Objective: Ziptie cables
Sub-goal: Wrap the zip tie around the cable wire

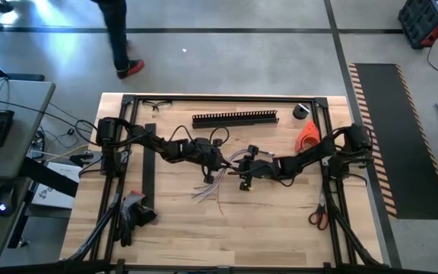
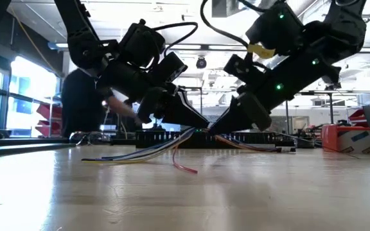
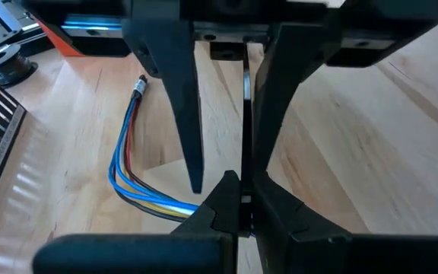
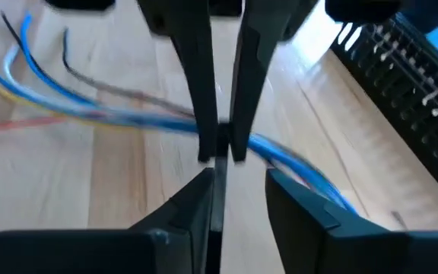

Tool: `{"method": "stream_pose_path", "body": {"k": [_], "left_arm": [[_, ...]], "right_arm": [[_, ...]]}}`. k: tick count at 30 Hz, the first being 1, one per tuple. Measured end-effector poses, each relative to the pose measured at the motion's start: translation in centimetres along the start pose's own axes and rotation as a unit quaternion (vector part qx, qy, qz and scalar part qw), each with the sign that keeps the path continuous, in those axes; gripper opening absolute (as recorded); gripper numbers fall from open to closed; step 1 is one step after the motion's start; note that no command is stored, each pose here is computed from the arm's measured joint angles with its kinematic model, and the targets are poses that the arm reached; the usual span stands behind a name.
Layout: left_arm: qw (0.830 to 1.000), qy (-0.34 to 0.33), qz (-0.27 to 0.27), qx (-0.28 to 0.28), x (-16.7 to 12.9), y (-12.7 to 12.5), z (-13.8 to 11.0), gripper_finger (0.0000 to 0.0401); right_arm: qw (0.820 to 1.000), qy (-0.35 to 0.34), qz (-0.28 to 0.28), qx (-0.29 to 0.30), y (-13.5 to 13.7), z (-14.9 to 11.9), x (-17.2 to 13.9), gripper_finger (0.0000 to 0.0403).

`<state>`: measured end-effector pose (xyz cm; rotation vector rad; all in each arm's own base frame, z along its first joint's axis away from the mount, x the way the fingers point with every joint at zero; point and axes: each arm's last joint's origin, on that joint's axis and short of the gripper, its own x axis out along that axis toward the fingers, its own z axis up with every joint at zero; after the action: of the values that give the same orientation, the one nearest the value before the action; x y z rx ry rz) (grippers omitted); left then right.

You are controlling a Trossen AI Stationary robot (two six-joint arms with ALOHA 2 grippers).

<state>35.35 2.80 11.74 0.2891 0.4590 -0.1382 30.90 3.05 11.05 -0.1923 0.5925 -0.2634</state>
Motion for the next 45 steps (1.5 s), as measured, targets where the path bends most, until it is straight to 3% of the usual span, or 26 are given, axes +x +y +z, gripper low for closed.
{"method": "stream_pose_path", "body": {"k": [8, 45], "left_arm": [[1.000, 0.000, 0.000, 0.000, 0.0, 0.0, 0.0, 0.0003], [1.000, 0.004, 0.002, -0.001, 0.0, 0.0, 0.0, 0.0003]], "right_arm": [[1.000, -0.014, 0.003, -0.008, 0.2, 0.2, 0.0, 0.0085], [0.999, -0.015, -0.027, -0.010, 1.3, 0.3, -0.8, 0.0084]]}}
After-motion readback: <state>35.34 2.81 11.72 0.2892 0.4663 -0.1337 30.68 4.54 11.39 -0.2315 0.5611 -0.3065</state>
